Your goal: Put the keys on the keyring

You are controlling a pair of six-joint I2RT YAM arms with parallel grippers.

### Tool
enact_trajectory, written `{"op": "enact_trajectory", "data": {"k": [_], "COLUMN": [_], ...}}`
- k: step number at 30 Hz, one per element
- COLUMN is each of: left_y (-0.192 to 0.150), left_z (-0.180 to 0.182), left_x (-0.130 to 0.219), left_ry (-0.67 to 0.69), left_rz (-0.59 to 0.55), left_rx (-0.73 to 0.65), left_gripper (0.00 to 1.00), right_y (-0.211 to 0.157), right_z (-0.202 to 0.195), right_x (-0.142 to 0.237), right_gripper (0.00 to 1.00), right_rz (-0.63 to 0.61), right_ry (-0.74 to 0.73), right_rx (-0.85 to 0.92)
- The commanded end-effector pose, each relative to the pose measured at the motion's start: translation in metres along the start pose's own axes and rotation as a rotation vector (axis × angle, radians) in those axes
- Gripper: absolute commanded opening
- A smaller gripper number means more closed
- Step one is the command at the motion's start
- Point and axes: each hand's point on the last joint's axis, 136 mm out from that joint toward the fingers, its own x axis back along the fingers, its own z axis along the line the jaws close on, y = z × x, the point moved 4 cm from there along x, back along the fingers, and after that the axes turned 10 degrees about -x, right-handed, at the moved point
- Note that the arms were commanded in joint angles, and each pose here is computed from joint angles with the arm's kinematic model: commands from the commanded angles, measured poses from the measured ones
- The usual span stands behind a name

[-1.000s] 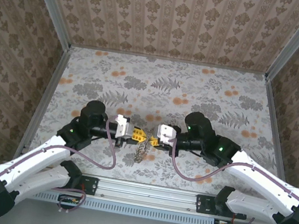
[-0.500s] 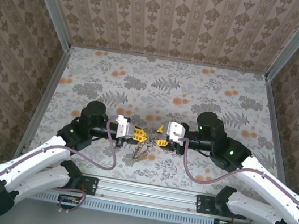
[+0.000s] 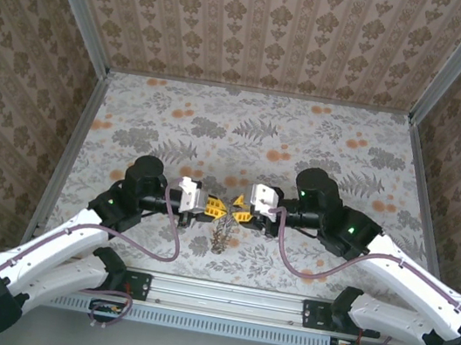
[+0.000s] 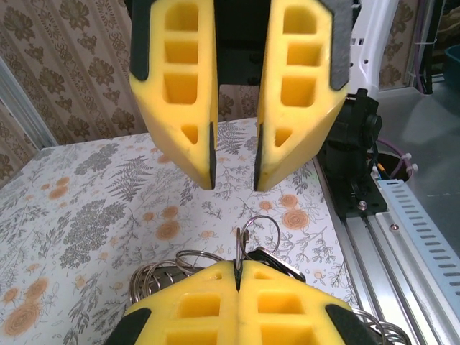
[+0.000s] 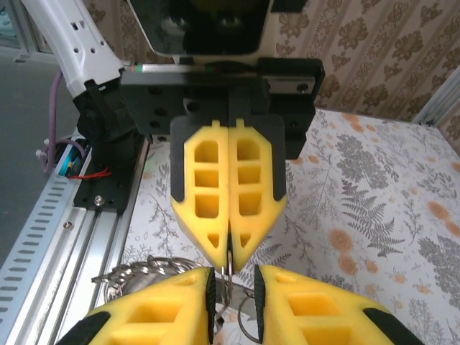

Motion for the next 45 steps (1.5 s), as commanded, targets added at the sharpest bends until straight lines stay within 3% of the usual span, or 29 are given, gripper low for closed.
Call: {"op": "enact_trajectory", "data": {"k": [1,26,32,45], "left_y": [0.015,0.020,0.021,0.026], "left_z": [0.002,0.003,0.002,0.001], "left_x": [0.001,0.002,0.003,0.002], "left_ry": [0.002,0.026,0.019,0.023], "left_rz": [-0.040,-0.054,-0.061,-0.083], "left_rx": [-0.045,-0.070,-0.077,-0.103], "left_gripper": [0.00,0.00,0.00,0.00], "right_y": [0.009,-0.018,-0.020,-0.027], "right_z": [-0.005,0.002,-0.002,0.000], "right_x": [0.000,-0.013,-0.013,-0.021], "right_gripper": [0.23,0.25,0.16,0.18], "right_rz": [-0.010,0.032,0.038,0.037], "right_ry": [-0.033,0.015,-0.004,0.033], "right_rx": [-0.003,-0.012,-0.012,-0.031]}}
